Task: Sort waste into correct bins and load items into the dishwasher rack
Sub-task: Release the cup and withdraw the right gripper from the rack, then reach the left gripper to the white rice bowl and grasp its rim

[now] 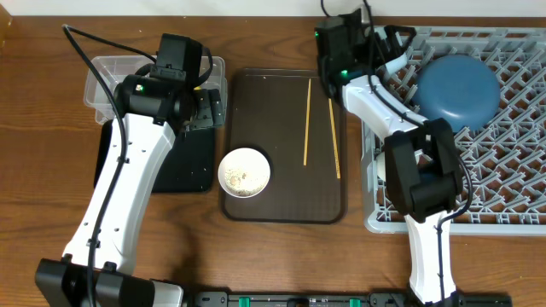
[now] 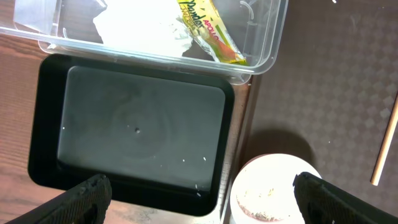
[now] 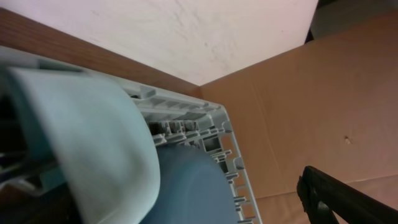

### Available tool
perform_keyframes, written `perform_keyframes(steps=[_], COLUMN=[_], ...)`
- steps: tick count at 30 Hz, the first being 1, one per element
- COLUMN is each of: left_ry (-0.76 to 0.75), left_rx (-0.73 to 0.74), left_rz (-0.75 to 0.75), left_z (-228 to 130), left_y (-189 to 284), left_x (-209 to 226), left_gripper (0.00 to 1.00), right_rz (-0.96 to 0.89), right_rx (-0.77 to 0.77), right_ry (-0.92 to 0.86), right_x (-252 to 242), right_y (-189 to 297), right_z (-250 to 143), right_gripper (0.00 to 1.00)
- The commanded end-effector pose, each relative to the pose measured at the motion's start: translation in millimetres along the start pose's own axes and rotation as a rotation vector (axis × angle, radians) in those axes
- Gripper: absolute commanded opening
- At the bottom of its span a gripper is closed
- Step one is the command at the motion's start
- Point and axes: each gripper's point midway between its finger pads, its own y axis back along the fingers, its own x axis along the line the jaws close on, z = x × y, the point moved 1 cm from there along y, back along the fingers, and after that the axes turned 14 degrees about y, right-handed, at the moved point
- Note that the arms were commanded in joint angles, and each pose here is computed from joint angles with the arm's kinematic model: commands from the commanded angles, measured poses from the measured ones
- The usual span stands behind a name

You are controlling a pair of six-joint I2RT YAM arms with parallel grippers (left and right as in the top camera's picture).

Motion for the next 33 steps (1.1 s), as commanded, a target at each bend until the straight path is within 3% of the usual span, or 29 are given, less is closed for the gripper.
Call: perform_keyframes(steps=[1, 14, 19, 24, 29, 33], left_ry=[0.005, 0.005, 0.005, 0.036, 0.056, 0.055], left_rx=[-0.006, -0.006, -0.006, 0.001, 0.061, 0.106], left_rz=[0.005, 0.005, 0.005, -0.034, -0.138, -0.209], left_z=[3.1, 3.1, 3.1, 3.1, -5.4, -12.5], left_y=[0.6, 0.6, 0.6, 0.7, 2.4, 5.1], left_x=[0.7, 0.7, 0.7, -6.2, -23.6, -35.7], left_gripper=[0.96, 0.96, 0.96, 0.98, 0.98, 0.98], right_rz=[-0.03, 0.117, 0.604, 1.149, 1.305, 1.362], right_rx=[0.011, -0.164, -0.296, -0.311, -0.277, -0.278], right_ry=[0.007, -0.184, -0.252, -0.317, -0.32, -0.399], right_x=[-1.4, -76.2, -50.7, -22.9, -30.7, -65.2], right_y=[10.7, 43.6, 81.7, 137.8, 148.7, 138.5], right_z=[0.0, 24.7, 22.9, 9.3, -9.2, -22.7], right_gripper=[0.99, 0.99, 0.99, 0.99, 0.99, 0.99])
